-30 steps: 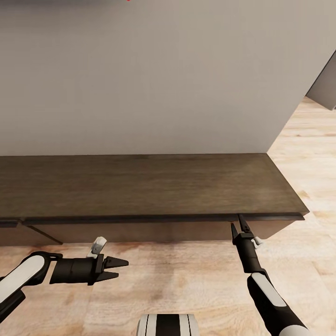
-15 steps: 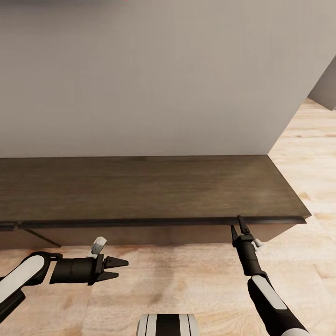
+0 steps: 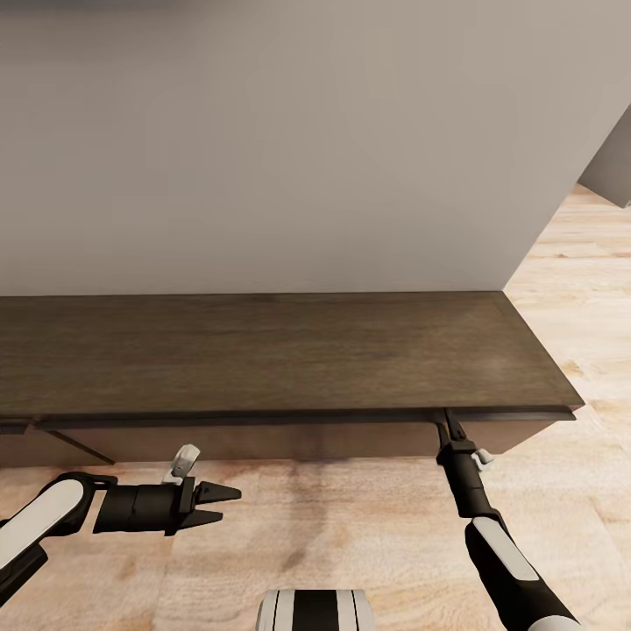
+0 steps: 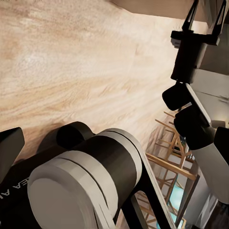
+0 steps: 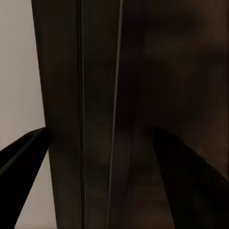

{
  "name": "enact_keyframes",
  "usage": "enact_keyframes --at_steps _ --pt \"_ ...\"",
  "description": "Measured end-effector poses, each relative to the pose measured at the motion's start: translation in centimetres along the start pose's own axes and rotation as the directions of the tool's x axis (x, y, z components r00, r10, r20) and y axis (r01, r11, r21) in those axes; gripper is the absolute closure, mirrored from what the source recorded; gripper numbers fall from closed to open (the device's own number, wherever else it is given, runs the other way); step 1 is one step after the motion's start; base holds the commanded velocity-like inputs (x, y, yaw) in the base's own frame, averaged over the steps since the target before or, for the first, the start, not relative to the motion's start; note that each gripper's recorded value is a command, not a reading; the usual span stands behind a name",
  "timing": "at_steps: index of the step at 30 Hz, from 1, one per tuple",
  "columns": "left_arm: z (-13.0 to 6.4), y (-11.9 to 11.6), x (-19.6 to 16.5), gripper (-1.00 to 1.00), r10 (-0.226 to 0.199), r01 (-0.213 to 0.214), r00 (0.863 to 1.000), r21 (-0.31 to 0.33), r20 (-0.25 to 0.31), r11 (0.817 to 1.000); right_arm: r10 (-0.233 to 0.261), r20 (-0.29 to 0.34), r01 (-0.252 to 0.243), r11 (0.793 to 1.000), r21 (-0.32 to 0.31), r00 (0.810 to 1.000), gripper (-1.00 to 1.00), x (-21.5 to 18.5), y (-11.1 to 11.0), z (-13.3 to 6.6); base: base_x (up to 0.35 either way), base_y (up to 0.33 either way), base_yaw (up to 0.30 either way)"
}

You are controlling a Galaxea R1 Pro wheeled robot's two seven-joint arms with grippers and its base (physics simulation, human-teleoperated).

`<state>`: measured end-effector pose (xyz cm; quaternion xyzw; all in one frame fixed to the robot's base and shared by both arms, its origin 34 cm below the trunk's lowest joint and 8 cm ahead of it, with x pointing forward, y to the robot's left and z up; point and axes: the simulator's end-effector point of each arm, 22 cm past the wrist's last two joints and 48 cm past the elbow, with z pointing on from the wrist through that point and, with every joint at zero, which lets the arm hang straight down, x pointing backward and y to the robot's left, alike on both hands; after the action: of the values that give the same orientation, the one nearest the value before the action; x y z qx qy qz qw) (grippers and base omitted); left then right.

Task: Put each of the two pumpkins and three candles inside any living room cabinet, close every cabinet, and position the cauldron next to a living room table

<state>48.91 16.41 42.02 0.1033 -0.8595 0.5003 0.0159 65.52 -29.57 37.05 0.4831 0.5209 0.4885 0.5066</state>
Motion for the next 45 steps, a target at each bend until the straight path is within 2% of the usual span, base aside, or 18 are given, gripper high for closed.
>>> enact_keyframes --at_steps 4,45 --pt "0.01 0.01 -0.01 -1.00 0.000 0.000 1.000 0.000 0.000 1.000 -0.002 0.000 0.002 1.000 0.022 1.000 1.00 -0.01 -0.63 0.22 -0.046 0.000 0.000" --pt "0.05 0.04 0.05 -1.00 -0.001 0.001 1.000 -0.001 -0.001 1.000 -0.003 -0.001 0.003 1.000 0.010 1.000 1.00 0.00 -0.25 0.34 -0.019 0.000 0.000"
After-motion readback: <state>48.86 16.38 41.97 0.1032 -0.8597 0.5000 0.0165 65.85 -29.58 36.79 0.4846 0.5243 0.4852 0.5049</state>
